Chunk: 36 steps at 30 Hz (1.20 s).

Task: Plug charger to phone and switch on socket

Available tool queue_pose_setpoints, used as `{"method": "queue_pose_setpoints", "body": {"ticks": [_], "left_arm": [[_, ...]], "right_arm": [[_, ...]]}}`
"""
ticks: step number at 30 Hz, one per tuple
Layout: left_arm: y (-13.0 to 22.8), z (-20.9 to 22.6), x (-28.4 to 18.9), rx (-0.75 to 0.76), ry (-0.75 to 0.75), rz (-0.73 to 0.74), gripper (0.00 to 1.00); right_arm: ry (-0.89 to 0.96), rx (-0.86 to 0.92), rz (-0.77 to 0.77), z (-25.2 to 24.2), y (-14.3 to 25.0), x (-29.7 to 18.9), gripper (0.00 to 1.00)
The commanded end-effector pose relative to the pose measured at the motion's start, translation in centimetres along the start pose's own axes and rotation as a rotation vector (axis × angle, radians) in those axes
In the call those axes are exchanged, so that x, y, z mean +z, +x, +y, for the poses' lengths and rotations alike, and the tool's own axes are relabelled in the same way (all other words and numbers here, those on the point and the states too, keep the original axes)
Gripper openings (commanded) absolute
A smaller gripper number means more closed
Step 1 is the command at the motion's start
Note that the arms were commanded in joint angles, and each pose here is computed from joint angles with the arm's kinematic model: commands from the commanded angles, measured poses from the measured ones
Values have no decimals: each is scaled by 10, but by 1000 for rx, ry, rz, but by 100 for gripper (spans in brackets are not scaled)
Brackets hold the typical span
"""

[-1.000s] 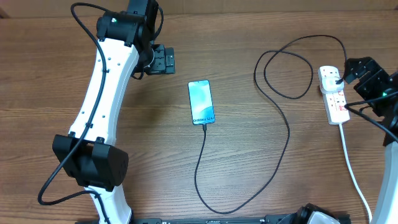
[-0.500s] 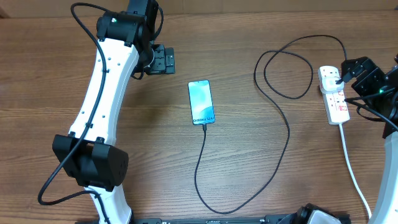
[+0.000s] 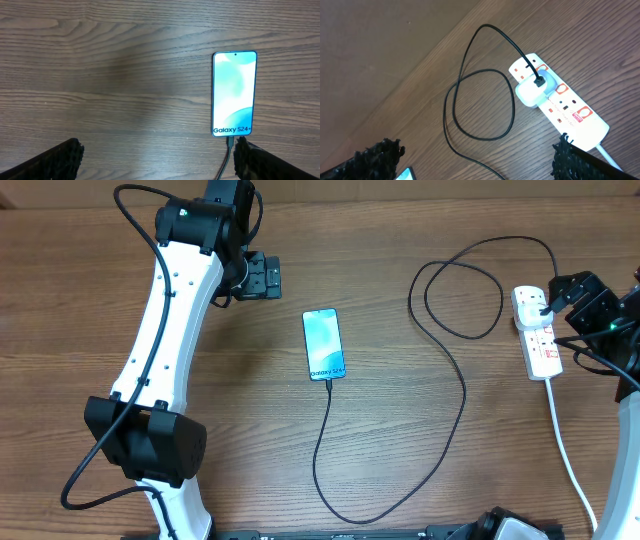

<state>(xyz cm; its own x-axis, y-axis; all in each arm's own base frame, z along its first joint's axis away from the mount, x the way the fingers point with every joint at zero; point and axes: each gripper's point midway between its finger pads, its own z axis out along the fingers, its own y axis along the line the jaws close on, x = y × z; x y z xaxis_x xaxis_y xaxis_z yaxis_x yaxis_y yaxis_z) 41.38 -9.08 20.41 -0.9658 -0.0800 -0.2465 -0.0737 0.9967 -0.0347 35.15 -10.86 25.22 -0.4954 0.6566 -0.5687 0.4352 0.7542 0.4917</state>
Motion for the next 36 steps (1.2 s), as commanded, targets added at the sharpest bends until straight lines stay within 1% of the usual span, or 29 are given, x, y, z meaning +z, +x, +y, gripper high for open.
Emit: {"method": "queue_pose_setpoints", "body": {"ticks": [1,6,10,16,17,23,27,32,36], "left_arm": [[-1,5,3,14,-19,1,100],[-1,5,-3,15,-18,-11,100],[-10,8,-23,12,-18,-92,100],[-41,-2,-83,-10,74,-355,100],[-48,-7,-103,-9,108,-428,100],[-50,-13,-155,-3,145,-623,100],[-43,-13,-171,4,159,-723,100],[-31,-7,-173,21,177,-831,100],[-24,-4,-174,62,188,-963,100]], "right_arm": [[-5,0,-2,1,-1,0,100],[-5,0,-2,1,-1,0,100],[-5,0,-3,1,-2,0,100],[-5,0,-3,1,-1,0,100],[-5,0,-2,1,-1,0,100],[-6,0,-3,1,-2,0,100],[-5,0,-3,1,-1,0,100],[-6,0,-3,1,-2,0,100],[-5,0,-3,1,-1,0,100]]}}
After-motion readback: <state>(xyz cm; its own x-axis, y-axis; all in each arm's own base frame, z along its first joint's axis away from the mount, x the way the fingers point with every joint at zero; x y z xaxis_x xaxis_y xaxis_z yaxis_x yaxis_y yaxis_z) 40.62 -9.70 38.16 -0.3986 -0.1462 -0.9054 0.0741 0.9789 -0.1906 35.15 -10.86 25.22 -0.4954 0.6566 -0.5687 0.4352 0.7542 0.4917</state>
